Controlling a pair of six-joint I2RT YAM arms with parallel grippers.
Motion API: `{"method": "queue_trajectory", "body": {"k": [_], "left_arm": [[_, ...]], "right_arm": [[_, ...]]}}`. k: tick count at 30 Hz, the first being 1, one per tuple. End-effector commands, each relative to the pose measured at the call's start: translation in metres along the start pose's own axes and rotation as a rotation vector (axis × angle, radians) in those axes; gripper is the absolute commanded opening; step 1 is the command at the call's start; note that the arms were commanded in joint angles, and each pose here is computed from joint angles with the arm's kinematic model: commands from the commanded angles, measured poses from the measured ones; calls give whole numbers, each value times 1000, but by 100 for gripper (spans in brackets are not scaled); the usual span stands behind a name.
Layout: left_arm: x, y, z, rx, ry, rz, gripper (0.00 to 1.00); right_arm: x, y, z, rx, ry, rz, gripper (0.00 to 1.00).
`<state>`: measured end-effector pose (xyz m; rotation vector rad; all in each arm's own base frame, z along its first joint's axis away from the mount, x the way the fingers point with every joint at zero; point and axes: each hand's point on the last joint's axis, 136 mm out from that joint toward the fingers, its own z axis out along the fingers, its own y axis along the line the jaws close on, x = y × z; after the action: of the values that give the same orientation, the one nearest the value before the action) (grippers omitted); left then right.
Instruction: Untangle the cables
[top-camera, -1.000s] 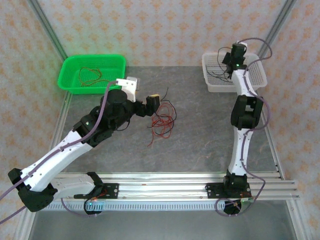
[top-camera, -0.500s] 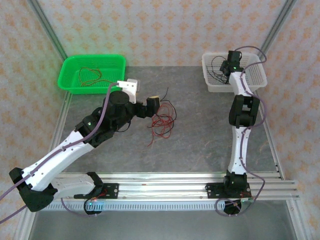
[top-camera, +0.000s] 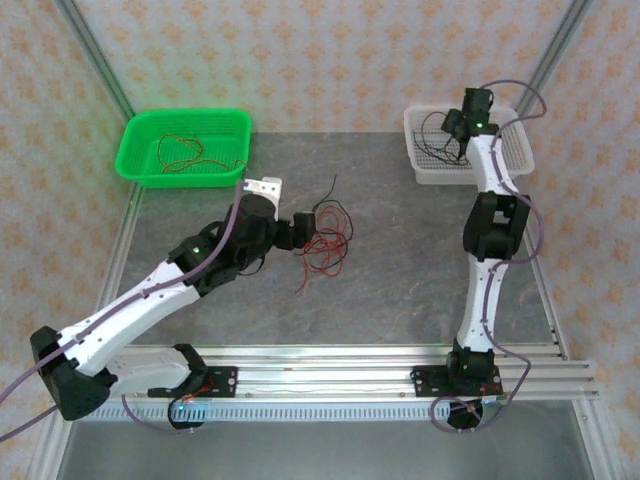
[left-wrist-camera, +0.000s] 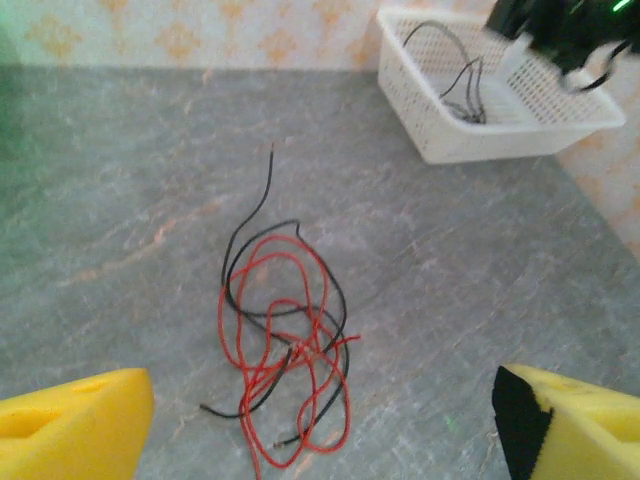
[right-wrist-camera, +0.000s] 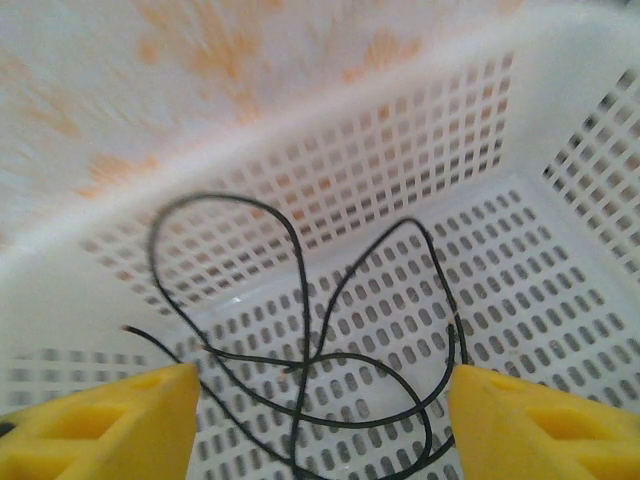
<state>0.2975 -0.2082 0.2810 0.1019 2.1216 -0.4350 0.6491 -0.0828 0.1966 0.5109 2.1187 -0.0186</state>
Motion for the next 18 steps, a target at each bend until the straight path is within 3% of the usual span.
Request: {"method": "queue_trajectory", "body": {"k": [1,8,18], "left_arm": [[27,11,13,-51,74,-9,84],[67,16,35,-54,167,-34,71],[137,20,66,-44,343,-115,49]], "right_arm": [[-43,9,-58,-52,-80,55,66],[-39,11,-107,-110,-65,78,63],[8,16,-170,-211,-29,71,61]]}}
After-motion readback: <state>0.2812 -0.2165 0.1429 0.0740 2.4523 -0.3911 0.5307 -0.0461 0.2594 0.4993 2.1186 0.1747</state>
